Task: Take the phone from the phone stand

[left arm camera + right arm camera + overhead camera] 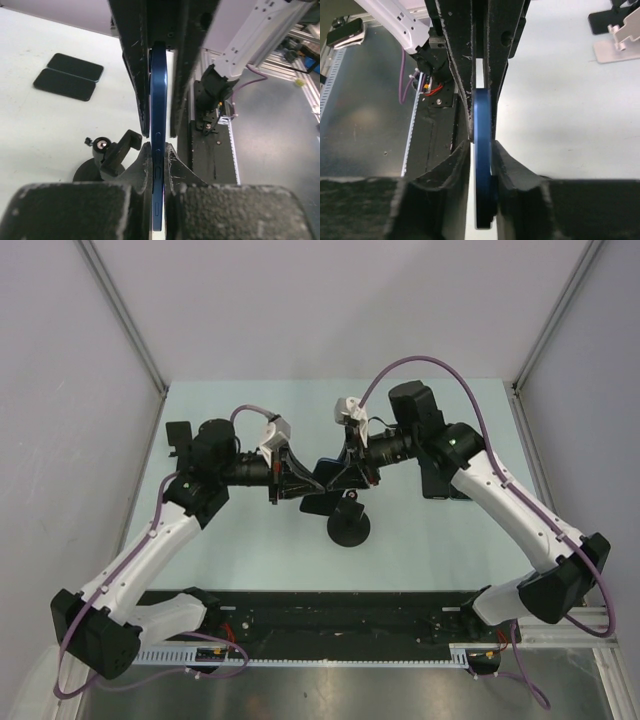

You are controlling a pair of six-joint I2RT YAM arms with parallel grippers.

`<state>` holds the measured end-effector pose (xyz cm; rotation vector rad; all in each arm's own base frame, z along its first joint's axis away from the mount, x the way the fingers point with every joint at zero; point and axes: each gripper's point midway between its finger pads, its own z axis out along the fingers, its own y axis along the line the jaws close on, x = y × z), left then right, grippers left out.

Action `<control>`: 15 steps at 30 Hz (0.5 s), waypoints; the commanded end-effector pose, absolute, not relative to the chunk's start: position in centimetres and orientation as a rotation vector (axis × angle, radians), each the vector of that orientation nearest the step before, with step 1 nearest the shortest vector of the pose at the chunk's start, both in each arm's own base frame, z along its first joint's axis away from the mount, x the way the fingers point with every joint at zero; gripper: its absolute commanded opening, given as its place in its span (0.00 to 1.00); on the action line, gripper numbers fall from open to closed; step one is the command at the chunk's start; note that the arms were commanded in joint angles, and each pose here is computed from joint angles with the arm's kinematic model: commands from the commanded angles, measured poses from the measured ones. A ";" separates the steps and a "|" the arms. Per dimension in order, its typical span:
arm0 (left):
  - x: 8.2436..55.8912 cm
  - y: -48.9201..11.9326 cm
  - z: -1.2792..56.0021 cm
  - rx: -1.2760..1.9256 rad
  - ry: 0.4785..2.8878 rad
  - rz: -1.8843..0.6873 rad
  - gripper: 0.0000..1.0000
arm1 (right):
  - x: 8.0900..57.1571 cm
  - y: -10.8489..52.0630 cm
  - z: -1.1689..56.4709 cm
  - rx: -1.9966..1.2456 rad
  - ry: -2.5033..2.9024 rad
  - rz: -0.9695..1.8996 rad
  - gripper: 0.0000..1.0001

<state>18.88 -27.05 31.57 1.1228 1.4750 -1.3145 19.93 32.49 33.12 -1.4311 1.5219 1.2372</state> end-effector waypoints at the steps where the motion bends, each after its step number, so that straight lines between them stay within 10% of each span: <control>1: 20.3 -26.5 35.7 1.031 1.409 -1.178 0.00 | 20.5 31.7 36.7 -1.315 1.415 1.204 0.35; 8: 24.0 -24.8 38.3 0.730 1.475 -1.020 0.00 | 22.0 30.7 38.9 -1.131 1.353 1.207 0.74; 15: 24.3 -23.7 41.8 0.381 1.330 -1.176 0.00 | 23.0 31.4 38.1 -0.999 1.378 1.282 0.76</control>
